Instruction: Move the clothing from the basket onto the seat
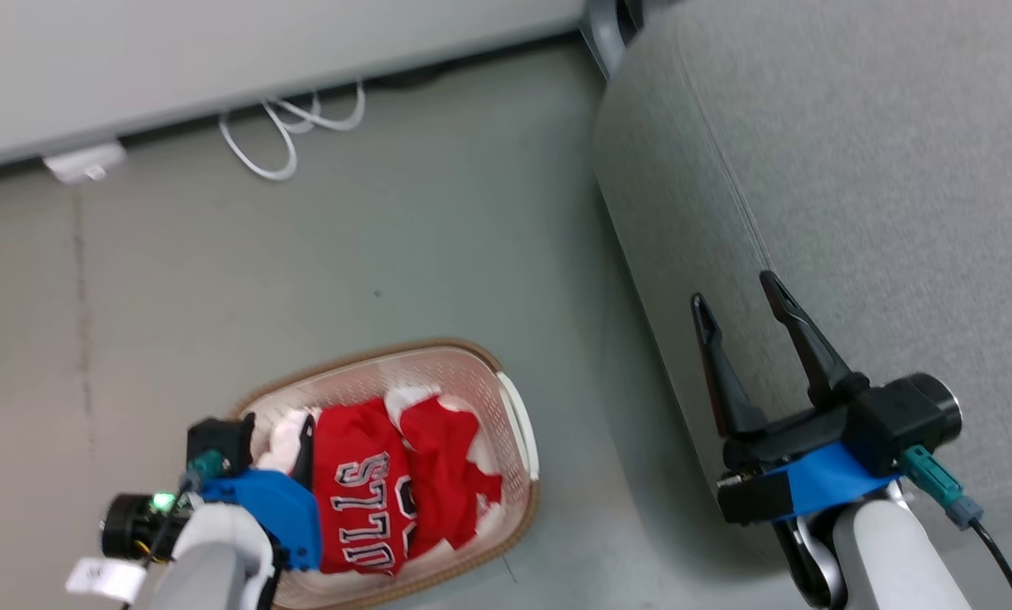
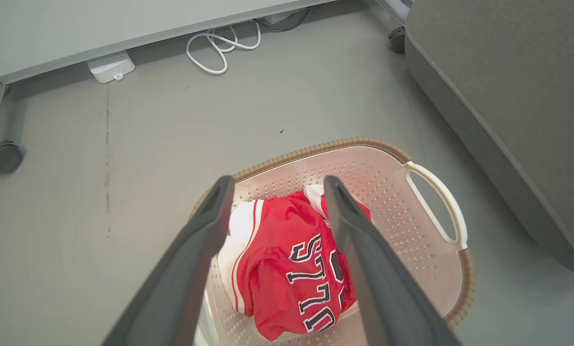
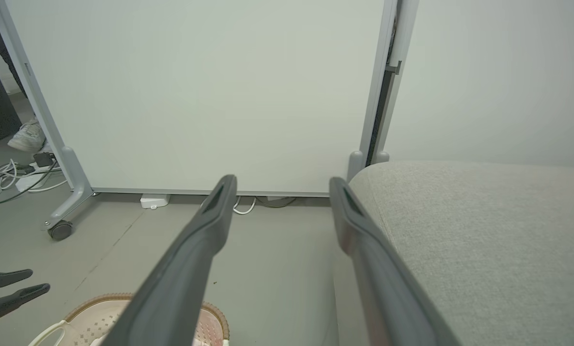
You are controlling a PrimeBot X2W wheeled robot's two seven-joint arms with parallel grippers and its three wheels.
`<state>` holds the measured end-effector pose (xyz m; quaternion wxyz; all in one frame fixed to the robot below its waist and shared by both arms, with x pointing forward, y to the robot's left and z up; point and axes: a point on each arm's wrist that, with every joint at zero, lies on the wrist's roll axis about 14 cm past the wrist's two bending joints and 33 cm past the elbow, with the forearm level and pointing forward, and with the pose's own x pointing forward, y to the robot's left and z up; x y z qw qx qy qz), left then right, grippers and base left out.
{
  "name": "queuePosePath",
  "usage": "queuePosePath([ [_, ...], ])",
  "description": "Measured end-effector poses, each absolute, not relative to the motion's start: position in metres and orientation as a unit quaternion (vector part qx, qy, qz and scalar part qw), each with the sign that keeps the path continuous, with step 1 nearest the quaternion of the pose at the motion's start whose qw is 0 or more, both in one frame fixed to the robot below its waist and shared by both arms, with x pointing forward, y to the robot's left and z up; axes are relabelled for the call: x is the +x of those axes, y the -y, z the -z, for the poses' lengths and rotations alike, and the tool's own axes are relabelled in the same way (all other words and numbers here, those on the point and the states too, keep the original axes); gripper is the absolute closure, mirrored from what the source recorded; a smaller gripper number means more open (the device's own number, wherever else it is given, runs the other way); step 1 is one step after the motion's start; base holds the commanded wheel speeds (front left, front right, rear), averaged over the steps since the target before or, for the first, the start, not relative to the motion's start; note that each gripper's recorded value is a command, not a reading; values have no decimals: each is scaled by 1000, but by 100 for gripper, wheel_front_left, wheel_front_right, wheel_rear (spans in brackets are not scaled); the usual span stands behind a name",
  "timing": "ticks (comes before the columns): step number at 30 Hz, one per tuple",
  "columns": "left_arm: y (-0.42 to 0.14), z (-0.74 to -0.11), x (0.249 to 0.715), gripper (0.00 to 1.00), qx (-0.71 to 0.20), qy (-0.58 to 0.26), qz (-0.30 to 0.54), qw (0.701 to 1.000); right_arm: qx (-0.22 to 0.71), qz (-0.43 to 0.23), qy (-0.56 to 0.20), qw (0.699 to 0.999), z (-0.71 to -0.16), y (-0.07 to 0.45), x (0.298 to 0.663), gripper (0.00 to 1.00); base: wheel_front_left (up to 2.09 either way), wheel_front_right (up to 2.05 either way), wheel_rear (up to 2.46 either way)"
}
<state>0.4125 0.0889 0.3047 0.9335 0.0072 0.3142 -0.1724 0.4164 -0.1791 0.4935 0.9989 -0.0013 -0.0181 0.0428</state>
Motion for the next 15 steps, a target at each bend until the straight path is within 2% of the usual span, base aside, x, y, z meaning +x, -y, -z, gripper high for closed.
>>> queuePosePath([
  [6,-81,-236,422,0,36,-421,196,885,8,-33,-17,999,-462,188,432,0,0,0,0],
  [10,-77,-196,429,0,67,-464,213,857,17,-25,-44,999,-437,194,439,0,0,0,0],
  [15,-71,-148,411,0,89,-526,230,814,22,-9,-75,997,-412,204,441,0,0,0,0],
])
